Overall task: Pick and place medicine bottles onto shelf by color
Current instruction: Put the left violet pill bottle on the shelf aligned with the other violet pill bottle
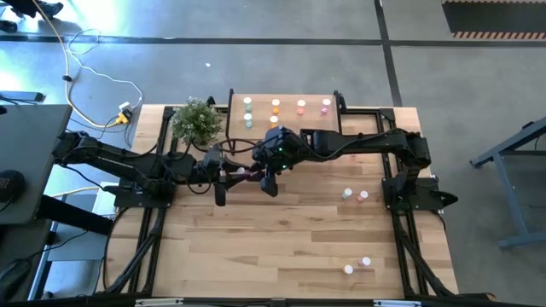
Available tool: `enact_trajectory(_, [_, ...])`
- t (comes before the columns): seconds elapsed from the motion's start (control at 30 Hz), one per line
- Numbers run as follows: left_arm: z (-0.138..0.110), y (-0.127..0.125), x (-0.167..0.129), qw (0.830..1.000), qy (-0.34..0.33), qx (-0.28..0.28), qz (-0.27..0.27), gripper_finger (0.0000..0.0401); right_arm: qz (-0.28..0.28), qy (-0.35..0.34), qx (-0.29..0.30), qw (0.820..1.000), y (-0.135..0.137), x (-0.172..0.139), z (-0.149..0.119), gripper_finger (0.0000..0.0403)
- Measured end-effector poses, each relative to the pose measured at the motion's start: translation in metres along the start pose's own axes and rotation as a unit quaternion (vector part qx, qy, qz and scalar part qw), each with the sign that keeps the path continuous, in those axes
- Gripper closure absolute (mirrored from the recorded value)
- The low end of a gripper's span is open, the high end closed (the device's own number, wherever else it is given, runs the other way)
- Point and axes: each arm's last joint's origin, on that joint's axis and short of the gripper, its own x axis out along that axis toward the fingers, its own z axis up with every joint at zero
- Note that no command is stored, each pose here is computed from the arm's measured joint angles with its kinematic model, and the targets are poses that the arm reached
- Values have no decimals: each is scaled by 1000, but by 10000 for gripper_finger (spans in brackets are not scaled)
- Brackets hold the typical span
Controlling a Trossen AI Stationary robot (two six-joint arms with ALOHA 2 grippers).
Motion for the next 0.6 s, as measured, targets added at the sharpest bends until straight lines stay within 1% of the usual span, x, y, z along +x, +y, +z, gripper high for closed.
enact_trajectory(0.13, [0, 0, 0, 1000, 0, 0, 0, 284, 0, -2, 0, 1000, 0, 0, 0, 302])
enact_trajectory(0.23, [0, 0, 0, 1000, 0, 0, 0, 284, 3, -1, 0, 1000, 0, 0, 0, 310])
enact_trajectory(0.6, [0, 0, 0, 1000, 0, 0, 2, 284, 4, -1, 1, 1000, 0, 0, 0, 313])
